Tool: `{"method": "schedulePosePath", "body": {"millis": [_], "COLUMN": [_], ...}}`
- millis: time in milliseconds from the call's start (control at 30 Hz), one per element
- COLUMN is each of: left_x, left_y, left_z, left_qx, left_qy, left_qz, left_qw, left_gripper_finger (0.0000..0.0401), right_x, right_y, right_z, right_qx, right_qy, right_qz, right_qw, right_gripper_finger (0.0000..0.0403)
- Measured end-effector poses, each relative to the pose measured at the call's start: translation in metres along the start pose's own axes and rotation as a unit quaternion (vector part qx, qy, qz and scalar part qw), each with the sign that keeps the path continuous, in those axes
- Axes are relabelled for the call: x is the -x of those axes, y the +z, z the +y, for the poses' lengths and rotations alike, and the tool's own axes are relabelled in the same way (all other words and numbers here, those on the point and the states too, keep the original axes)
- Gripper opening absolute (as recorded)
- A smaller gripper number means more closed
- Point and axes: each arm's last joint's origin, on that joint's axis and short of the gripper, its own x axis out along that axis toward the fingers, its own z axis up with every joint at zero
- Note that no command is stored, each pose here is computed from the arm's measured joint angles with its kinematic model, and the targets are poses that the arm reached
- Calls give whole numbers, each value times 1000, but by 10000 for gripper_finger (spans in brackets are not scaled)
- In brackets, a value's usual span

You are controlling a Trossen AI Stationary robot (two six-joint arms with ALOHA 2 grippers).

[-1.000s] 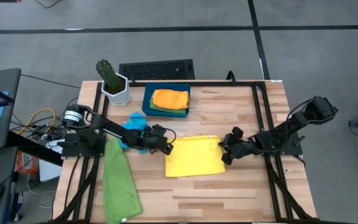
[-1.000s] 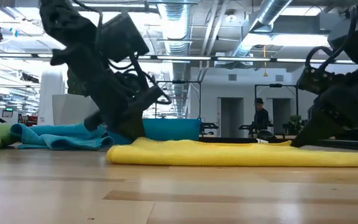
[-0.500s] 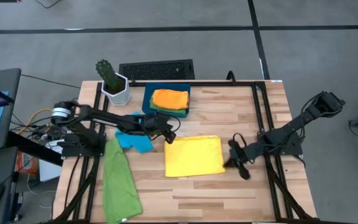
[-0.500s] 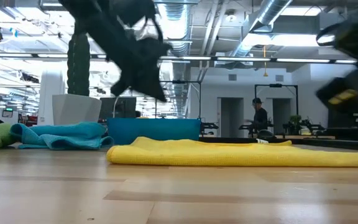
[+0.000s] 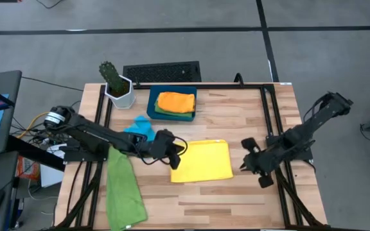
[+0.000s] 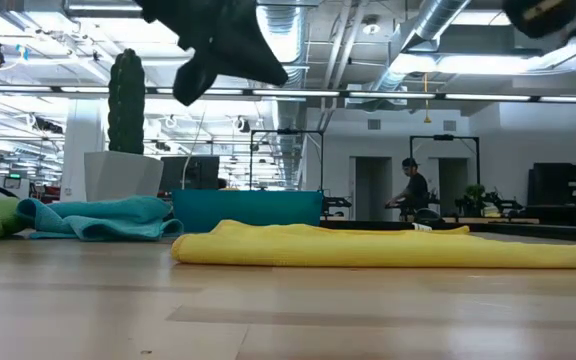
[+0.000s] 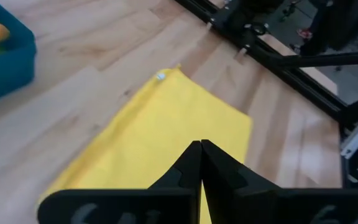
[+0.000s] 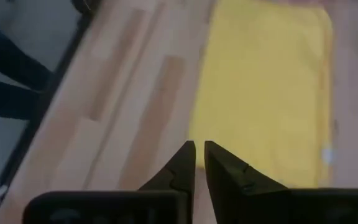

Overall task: Fold microfiber towels
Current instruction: Fold the yellow towel

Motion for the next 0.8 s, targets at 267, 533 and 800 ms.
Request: {"method": "schedulePosePath", "body": {"millis": [267, 533, 800], "left_x": [19, 26, 4], "left_y": [-26, -46, -76], "left_z": [-24, -34, -37], "left_qx": [-13, -34, -27], "left_qy": [-11, 0, 2], "left_qz": [-5, -11, 22], "left_qw": [1000, 999, 999], "left_gripper_finger": [0, 0, 0], "right_x": [-36, -82, -138], "right_y": [-23, -17, -27], "right_z": [27, 39, 38], "right_qx": [-65, -27, -7], "right_qy": [-25, -64, -136], "right_qz": [29, 46, 118], "right_qw": [997, 997, 984], "right_gripper_finger": [55, 62, 78]}}
